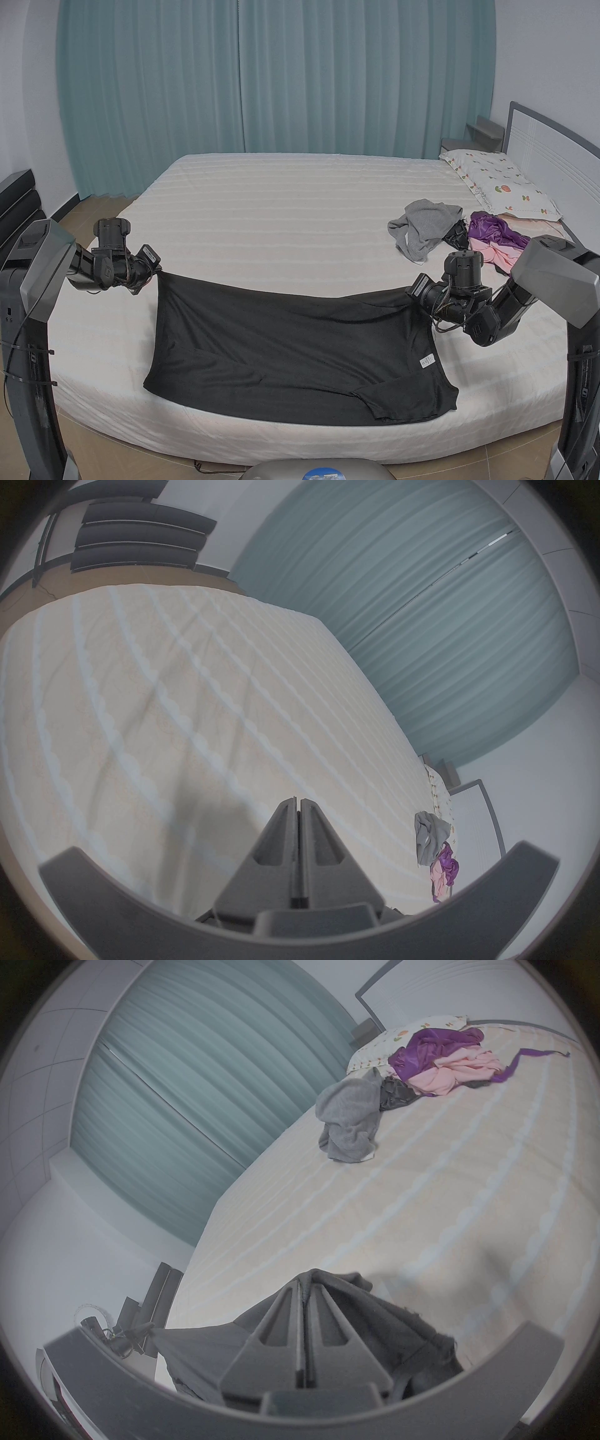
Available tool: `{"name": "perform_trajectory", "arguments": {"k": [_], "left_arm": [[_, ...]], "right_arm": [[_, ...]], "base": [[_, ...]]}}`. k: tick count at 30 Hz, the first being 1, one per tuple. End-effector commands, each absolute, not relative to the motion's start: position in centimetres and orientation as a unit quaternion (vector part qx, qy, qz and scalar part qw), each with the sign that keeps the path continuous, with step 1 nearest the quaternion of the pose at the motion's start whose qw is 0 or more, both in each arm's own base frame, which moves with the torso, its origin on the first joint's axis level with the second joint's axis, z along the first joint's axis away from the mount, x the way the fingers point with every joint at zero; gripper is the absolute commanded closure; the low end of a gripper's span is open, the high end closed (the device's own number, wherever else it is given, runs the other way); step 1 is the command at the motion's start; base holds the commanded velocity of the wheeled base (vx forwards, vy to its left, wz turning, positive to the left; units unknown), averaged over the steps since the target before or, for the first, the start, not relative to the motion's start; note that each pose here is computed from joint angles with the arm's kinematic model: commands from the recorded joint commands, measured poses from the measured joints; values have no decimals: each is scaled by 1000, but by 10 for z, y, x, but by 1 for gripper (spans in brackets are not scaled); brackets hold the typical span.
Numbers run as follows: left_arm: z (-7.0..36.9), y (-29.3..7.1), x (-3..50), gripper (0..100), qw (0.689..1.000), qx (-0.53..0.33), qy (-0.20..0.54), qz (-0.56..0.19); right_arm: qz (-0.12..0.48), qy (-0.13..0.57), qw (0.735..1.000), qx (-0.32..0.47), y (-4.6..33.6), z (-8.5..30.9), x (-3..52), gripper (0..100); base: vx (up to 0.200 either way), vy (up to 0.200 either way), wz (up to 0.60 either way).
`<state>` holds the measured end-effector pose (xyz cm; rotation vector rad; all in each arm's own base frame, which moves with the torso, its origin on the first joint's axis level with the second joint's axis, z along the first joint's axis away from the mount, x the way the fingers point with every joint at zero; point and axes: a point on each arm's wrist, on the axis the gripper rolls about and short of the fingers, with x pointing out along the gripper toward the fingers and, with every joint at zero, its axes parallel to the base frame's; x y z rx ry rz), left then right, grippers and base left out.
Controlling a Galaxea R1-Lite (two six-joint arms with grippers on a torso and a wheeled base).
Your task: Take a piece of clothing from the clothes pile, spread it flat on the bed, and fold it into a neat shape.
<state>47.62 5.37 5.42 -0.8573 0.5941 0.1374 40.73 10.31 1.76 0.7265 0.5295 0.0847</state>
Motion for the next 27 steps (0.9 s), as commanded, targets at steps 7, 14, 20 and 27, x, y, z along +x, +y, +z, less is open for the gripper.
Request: {"name": "perform_trajectory", "arguments": {"k": [7,14,20,27], "left_arm": [[54,53,465,100,866,-409,281,65],[54,52,454,100,858,-417,291,66],[62,56,421,100,850,-432,302,15],[36,59,392,100,857,-400,324,17]], "right_arm": [[38,255,904,341,98,20,417,100],[32,278,899,336,90,17,403,100],[62,310,886,339,86,26,374,100],[67,337,885,315,83,14,346,100]], "base": [[0,0,0],[0,0,0],[0,0,0],[0,0,0]]}}
